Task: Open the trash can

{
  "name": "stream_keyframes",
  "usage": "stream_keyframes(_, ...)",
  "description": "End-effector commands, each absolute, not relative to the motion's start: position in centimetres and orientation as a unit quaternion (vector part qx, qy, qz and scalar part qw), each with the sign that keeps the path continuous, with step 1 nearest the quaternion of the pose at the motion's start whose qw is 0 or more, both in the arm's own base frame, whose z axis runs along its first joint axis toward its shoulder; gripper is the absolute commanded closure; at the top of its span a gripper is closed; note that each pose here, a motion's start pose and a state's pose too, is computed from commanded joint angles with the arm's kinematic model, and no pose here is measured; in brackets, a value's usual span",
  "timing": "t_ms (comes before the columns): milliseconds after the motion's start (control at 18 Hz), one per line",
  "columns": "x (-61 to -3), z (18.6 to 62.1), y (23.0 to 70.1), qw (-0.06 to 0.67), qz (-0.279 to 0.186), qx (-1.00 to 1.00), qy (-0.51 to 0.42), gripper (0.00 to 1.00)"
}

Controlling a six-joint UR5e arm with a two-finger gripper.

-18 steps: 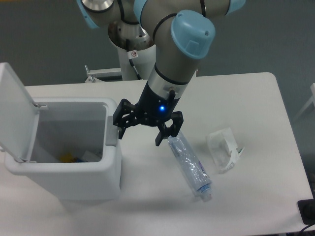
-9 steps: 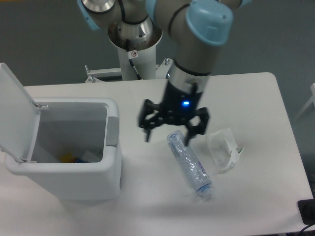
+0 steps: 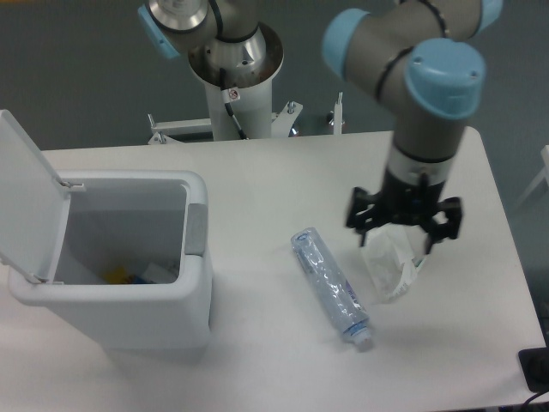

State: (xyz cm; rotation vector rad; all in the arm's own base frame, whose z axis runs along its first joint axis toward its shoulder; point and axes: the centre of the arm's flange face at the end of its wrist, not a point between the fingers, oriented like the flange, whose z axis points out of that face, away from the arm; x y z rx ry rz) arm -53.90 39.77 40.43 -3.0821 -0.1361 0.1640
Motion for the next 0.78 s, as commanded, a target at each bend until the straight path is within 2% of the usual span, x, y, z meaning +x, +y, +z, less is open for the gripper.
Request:
stream_keyframes(222, -55.3, 37.4, 40.0, 0.002, 0.044, -0.998, 0.047, 0.0)
stream_keyframes(444, -56.2, 36.0, 40.4, -0.004, 0.046, -0.997, 0.053, 0.0)
stream_keyframes(611, -56.9, 35.3, 40.0, -0.036, 0.069, -0.995, 0.066, 0.0)
stream_keyframes(778, -57.2, 34.5, 39.8, -0.045, 0.064, -0.994, 0.073, 0.0)
